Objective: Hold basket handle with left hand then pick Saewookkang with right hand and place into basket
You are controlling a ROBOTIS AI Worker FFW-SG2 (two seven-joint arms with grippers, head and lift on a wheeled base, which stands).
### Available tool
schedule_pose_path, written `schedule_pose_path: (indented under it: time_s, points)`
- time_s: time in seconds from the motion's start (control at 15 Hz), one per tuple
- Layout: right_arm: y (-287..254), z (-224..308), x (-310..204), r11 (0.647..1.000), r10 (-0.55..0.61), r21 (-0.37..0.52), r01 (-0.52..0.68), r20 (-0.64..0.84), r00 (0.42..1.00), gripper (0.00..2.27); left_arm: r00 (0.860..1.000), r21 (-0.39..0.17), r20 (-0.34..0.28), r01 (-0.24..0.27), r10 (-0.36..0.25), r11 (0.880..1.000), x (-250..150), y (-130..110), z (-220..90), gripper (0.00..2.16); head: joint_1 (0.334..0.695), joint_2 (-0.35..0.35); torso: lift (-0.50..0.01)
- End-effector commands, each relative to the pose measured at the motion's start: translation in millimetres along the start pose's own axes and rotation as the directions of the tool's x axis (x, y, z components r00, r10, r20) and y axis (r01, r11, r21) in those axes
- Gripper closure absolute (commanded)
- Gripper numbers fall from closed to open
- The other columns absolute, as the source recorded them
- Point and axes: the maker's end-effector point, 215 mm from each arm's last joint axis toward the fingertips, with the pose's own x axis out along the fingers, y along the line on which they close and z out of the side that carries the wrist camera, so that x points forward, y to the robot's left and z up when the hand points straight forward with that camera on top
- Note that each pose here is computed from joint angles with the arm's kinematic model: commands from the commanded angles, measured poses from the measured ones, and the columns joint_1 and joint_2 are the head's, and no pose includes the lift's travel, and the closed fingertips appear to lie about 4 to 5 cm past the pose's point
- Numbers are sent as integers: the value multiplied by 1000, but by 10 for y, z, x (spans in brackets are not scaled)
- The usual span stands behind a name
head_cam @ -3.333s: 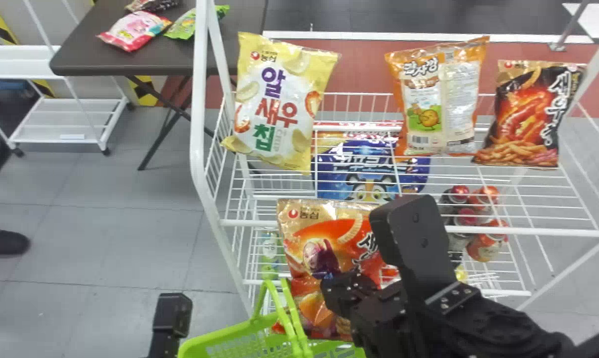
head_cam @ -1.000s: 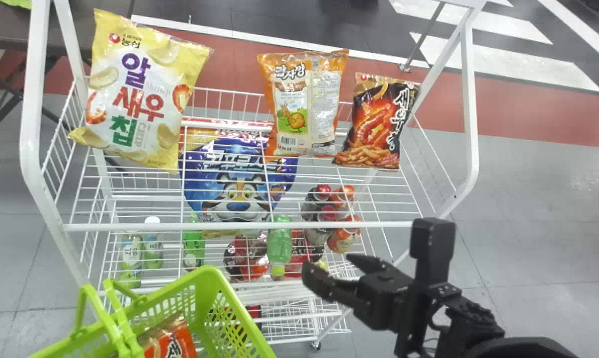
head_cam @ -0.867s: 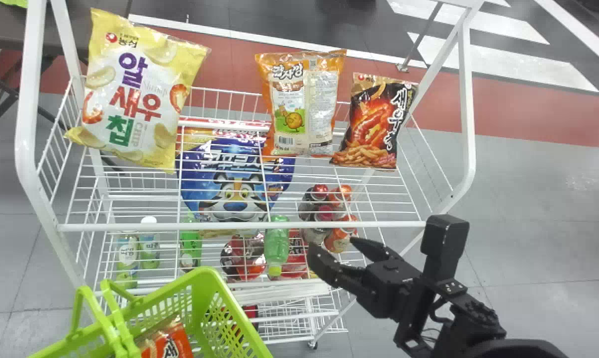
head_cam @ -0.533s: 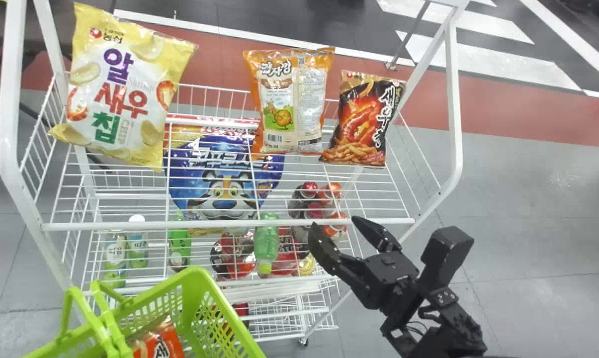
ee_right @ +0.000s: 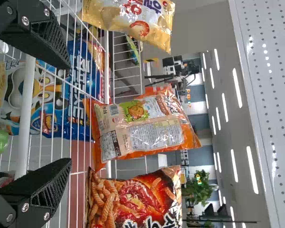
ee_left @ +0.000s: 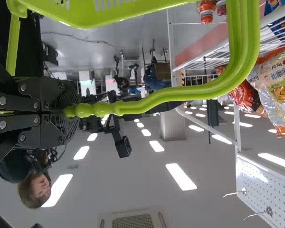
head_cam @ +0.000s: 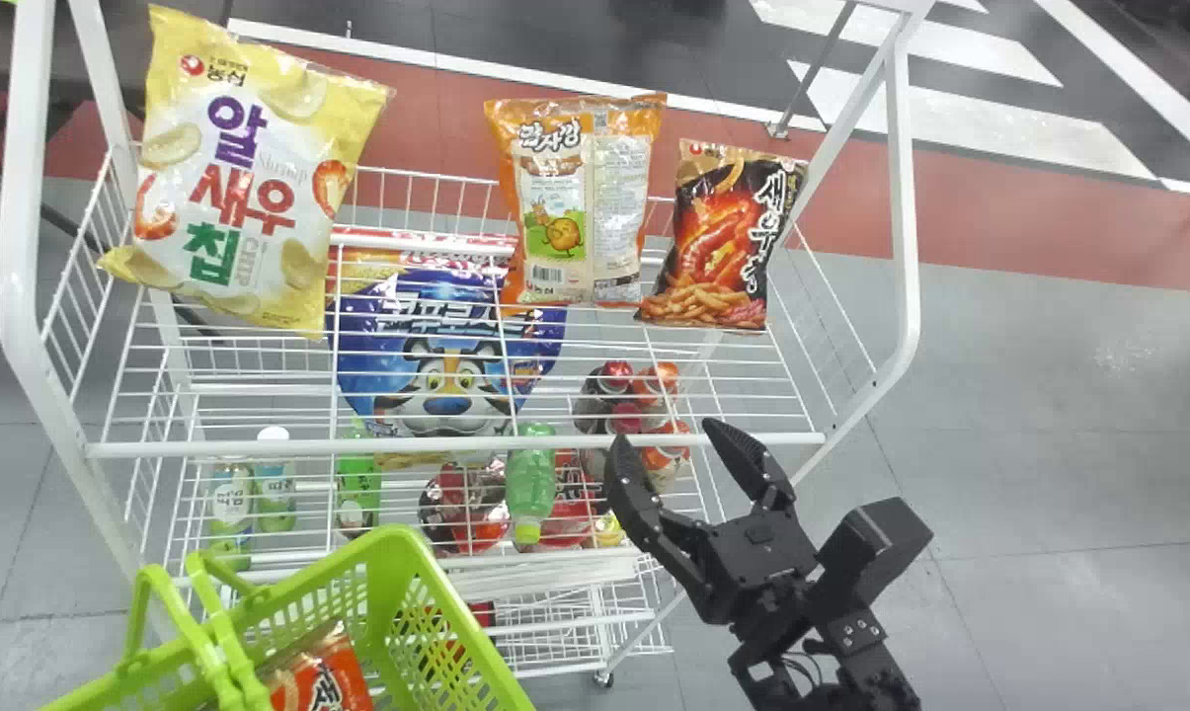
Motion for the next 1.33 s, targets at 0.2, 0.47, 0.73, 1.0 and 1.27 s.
schedule_pose_path:
  time_s: [0.2, 0.47, 0.73, 1.0, 1.27]
  points:
    - [72, -28, -18, 1000, -13, -12, 13, -10, 1000, 127, 1000, -35, -4, 3, -3, 999, 0, -2, -49, 2148, 695, -350, -13]
    - [87, -29, -54, 1000, -11, -14, 11, -9, 1000, 127, 1000, -42, -2, 7, -7, 999, -12, -3, -80, 2148, 695, -349, -13]
    - [95, 8, -111, 1000, -12, -20, 12, 10, 1000, 127, 1000, -47, -1, 7, -7, 999, -10, -4, -116, 2148, 695, -350, -13]
    - [100, 47, -136, 1000, -12, -25, 12, 25, 1000, 127, 1000, -51, 1, 8, -8, 999, -10, 2, -134, 2148, 695, -350, -13]
    - [87, 39, -137, 1000, -19, -23, 19, 24, 1000, 124, 1000, -51, 1, 8, -8, 999, -10, 2, -134, 2148, 695, -350, -13]
